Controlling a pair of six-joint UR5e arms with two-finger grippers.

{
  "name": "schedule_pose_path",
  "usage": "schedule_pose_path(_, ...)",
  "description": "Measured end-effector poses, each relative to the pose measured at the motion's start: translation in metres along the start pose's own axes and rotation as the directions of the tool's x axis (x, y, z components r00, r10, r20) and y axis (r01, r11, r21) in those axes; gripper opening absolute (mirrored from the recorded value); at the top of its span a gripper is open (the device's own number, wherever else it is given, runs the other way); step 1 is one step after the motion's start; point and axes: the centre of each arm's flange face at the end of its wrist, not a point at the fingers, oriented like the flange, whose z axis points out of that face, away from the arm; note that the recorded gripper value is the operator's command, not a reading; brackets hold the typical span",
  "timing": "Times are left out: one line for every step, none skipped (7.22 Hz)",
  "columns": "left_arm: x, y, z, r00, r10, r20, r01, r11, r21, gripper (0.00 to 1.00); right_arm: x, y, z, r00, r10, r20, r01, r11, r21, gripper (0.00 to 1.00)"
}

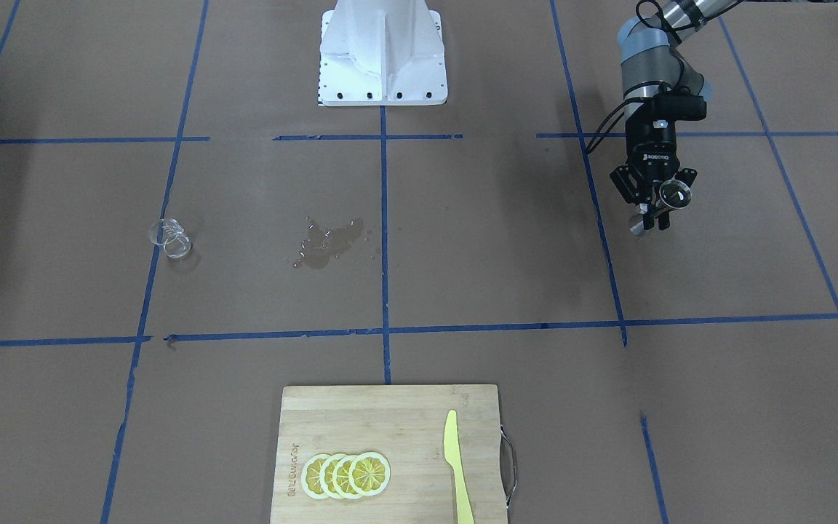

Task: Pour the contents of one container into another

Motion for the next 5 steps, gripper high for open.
schedule_pose_path(0.001, 0.006, -0.004, 1.0, -0.016, -0.005, 0.016, 1.0, -0.006, 0.0, 0.0, 0.0, 0.0, 1.0, 0.0, 0.0, 0.0, 1.0, 0.0, 1.0)
schedule_pose_path(-0.001, 0.014, -0.005, 1.0, -0.025, -0.001, 0.025, 1.0, -0.008, 0.0, 0.0, 0.0, 0.0, 1.0, 0.0, 0.0, 0.0, 1.0, 0.0, 1.0)
schedule_pose_path(-0.003, 0.021, -0.006, 0.999, -0.033, 0.002, 0.033, 0.999, -0.011, 0.0, 0.0, 0.0, 0.0, 1.0, 0.0, 0.0, 0.0, 1.0, 0.0, 1.0)
schedule_pose_path(-0.003, 0.027, -0.008, 0.999, -0.042, 0.003, 0.042, 0.999, -0.011, 0.0, 0.0, 0.0, 0.0, 1.0, 0.001, 0.0, -0.001, 1.0, 0.0, 1.0)
schedule_pose_path(-0.003, 0.033, -0.011, 0.999, -0.053, 0.005, 0.053, 0.999, -0.007, 0.0, 0.0, 0.0, 0.0, 1.0, 0.0, 0.0, 0.0, 1.0, 0.0, 1.0)
